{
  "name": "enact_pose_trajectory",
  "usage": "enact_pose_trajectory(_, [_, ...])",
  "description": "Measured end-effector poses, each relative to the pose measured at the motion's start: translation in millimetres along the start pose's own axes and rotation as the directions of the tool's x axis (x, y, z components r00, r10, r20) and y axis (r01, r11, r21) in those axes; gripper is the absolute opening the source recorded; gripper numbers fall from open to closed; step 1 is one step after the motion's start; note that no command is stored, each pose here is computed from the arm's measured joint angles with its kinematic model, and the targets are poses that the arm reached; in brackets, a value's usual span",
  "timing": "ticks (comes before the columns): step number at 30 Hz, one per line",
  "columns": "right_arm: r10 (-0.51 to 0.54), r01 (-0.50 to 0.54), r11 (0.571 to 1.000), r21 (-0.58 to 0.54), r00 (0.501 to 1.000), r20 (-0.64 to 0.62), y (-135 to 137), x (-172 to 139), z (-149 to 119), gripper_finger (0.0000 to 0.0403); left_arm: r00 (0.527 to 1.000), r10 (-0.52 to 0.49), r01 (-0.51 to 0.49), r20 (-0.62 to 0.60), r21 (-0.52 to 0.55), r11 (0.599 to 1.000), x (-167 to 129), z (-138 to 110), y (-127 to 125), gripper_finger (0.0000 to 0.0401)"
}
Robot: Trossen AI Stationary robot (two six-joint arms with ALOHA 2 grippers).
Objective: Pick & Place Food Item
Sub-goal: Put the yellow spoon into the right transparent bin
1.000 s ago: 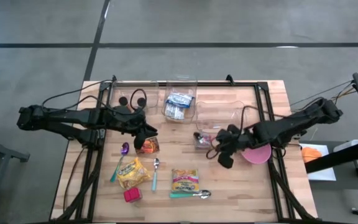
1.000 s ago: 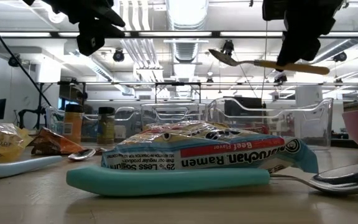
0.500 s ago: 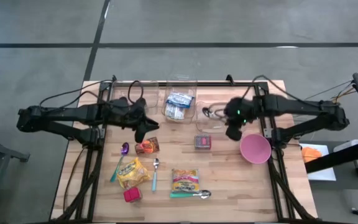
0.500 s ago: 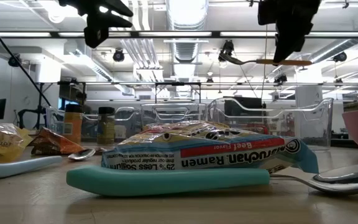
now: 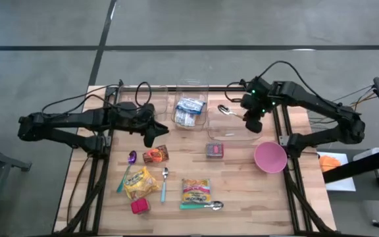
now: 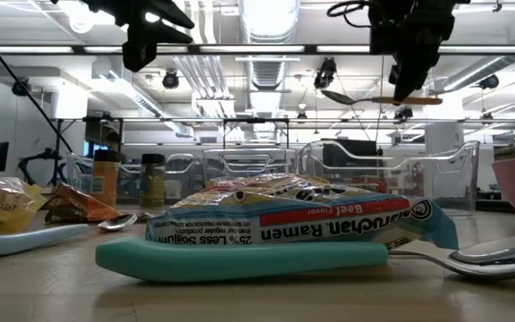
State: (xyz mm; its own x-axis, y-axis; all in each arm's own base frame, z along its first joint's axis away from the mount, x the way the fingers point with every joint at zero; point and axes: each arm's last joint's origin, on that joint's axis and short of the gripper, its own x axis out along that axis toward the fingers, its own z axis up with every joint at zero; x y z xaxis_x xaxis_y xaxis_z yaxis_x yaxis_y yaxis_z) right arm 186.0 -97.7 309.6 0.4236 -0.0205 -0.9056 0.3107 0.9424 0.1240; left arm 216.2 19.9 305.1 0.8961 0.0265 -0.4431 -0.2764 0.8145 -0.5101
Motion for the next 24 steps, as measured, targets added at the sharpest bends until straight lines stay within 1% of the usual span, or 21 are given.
enact_pose_trajectory(5, [0.032, -0.034, 0.996, -0.078, 0.999, -0.038, -3, 11, 2, 0.0041, 1.000, 0.003, -0.003, -0.018, -0.006, 1.000, 5, -1, 1, 0.0105])
enact_pose_trajectory(8, [0.041, -0.051, 0.992, -0.119, 0.996, -0.085, -6, 23, 4, 0.0041, 1.000, 0.008, -0.008, -0.030, -0.014, 1.000, 9, -2, 2, 0.0105])
enact_pose_trajectory(12, [0.085, -0.109, 0.982, -0.152, 0.984, -0.155, -10, 44, 8, 0.0041, 1.000, -0.009, 0.009, -0.010, -0.028, 1.000, 11, 1, 1, 0.0105])
enact_pose_trajectory(19, [0.098, -0.153, 0.960, -0.234, 0.968, -0.230, -16, 71, 14, 0.0041, 1.000, -0.018, 0.018, 0.003, -0.039, 0.999, 11, 2, 0, 0.0105])
enact_pose_trajectory(24, [0.106, -0.181, 0.949, -0.258, 0.955, -0.278, -22, 89, 17, 0.0041, 1.000, -0.017, 0.017, 0.003, -0.057, 0.998, 11, 2, 0, 0.0105])
